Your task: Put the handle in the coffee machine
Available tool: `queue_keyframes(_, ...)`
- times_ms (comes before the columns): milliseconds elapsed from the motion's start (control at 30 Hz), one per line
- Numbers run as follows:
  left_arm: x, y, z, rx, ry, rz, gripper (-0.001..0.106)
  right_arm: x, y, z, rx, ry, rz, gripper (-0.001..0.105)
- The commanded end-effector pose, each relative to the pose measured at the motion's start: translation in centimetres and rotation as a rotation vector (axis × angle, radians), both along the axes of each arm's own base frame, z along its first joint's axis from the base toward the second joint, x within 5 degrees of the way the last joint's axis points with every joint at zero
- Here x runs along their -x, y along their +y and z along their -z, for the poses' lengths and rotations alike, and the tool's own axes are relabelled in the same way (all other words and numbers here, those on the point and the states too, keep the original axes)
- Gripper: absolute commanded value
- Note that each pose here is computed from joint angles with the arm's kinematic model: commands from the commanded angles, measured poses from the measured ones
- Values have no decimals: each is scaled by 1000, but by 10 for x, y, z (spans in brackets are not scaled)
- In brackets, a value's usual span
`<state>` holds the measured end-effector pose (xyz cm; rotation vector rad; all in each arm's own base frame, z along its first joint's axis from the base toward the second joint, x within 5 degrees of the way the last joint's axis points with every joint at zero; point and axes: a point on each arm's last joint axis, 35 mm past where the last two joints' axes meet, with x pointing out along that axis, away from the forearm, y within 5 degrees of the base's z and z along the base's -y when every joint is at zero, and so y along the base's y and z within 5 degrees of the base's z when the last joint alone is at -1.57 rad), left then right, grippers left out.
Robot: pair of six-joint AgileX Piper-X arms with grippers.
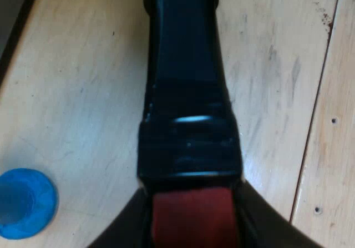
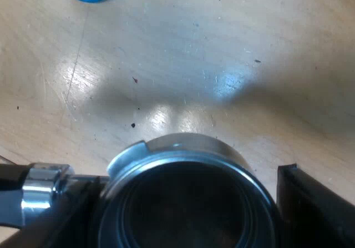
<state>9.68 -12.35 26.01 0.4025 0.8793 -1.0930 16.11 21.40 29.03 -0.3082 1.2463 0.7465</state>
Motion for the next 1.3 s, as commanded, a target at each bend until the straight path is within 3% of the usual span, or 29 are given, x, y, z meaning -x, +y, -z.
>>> queue_keyframes(33,1,-2,-5,40,3,41,0,1,1,-8,-44,-8,-19,73)
queue_keyframes(133,1,-2,-5,40,3,41,0,1,1,-8,-45,-7,-20,87)
queue_keyframes(500,2,-1,-7,47,-3,42,0,1,-2,-11,-29,-51,-23,87)
queue_keyframes(533,2,-1,-7,47,-6,40,0,5,-9,-22,-42,-106,-21,87)
queue_keyframes(633,5,3,-10,55,-18,35,0,6,-11,-25,-47,-118,-19,87)
queue_keyframes(667,7,5,-11,54,-20,33,0,11,-18,-36,-78,-149,-15,87)
queue_keyframes(1000,9,9,-12,41,-8,-1,0,27,-34,-61,-160,-209,-1,87)
queue_keyframes(1300,9,10,-11,41,14,-59,0,59,-18,-65,-84,-375,-48,87)
